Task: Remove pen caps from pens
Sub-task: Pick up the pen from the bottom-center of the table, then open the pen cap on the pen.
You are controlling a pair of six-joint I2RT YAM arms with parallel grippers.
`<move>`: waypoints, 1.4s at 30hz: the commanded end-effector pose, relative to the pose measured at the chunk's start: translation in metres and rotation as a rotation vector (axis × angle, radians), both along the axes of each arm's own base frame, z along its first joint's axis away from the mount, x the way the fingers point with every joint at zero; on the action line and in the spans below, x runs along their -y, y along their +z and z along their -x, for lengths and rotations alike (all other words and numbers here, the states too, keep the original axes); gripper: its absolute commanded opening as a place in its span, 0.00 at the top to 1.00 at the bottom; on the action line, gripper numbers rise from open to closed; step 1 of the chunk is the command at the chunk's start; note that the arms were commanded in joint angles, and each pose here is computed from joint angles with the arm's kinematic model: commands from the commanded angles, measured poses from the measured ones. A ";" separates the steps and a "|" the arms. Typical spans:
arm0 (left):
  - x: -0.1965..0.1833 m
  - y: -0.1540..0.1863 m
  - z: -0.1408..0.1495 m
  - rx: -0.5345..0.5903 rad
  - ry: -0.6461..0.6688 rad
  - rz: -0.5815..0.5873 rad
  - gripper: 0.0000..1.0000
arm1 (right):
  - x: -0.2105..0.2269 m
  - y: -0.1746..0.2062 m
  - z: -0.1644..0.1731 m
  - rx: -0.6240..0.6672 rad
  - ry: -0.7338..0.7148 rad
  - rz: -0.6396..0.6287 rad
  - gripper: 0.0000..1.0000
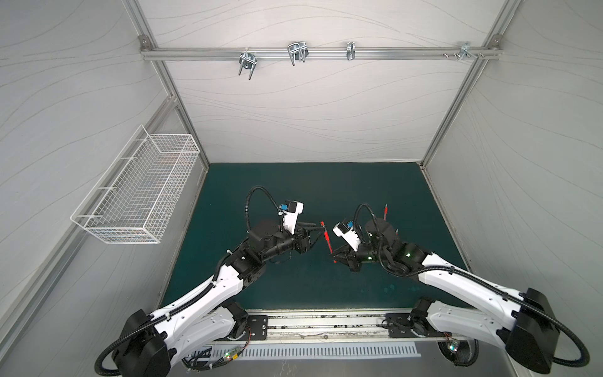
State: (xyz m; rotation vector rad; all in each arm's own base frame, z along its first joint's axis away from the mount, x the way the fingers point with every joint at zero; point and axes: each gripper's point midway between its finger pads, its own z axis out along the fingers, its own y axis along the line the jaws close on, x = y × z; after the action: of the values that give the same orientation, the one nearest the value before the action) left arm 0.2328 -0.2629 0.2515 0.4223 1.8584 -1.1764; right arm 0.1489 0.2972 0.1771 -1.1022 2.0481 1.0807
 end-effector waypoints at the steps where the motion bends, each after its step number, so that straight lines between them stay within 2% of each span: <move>1: 0.005 0.015 0.000 0.048 -0.030 0.039 0.51 | -0.003 -0.001 0.005 0.023 0.037 0.011 1.00; 11: 0.010 0.011 -0.001 0.034 -0.052 0.033 0.62 | -0.010 -0.004 0.011 0.022 0.073 0.020 1.00; 22: 0.012 0.010 0.001 0.031 -0.064 0.031 0.91 | -0.009 -0.003 0.009 0.051 0.058 0.026 1.00; 26: 0.011 0.009 0.001 0.035 -0.062 0.034 0.96 | -0.003 0.001 0.002 0.085 0.010 0.028 0.83; 29: 0.010 0.010 0.002 0.047 -0.063 0.047 0.98 | 0.001 0.008 0.002 0.117 -0.014 -0.013 0.66; 31: 0.010 0.011 0.003 0.055 -0.066 0.057 0.98 | 0.003 0.016 0.002 0.129 -0.026 -0.059 0.60; 33: 0.012 0.010 0.004 0.056 -0.078 0.060 0.98 | 0.006 0.027 0.002 0.130 -0.030 -0.126 0.56; 38: 0.016 0.016 0.009 0.084 -0.119 0.100 0.98 | 0.014 0.045 -0.002 0.089 -0.035 -0.290 0.54; 42: 0.019 0.014 0.009 0.079 -0.134 0.106 0.99 | 0.011 0.048 -0.006 0.076 -0.039 -0.347 0.55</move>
State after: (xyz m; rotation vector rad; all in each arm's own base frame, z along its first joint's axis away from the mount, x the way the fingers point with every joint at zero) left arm 0.2262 -0.2782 0.2484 0.5006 1.8017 -1.2808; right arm 0.1588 0.2783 0.2003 -0.9150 1.8513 1.1900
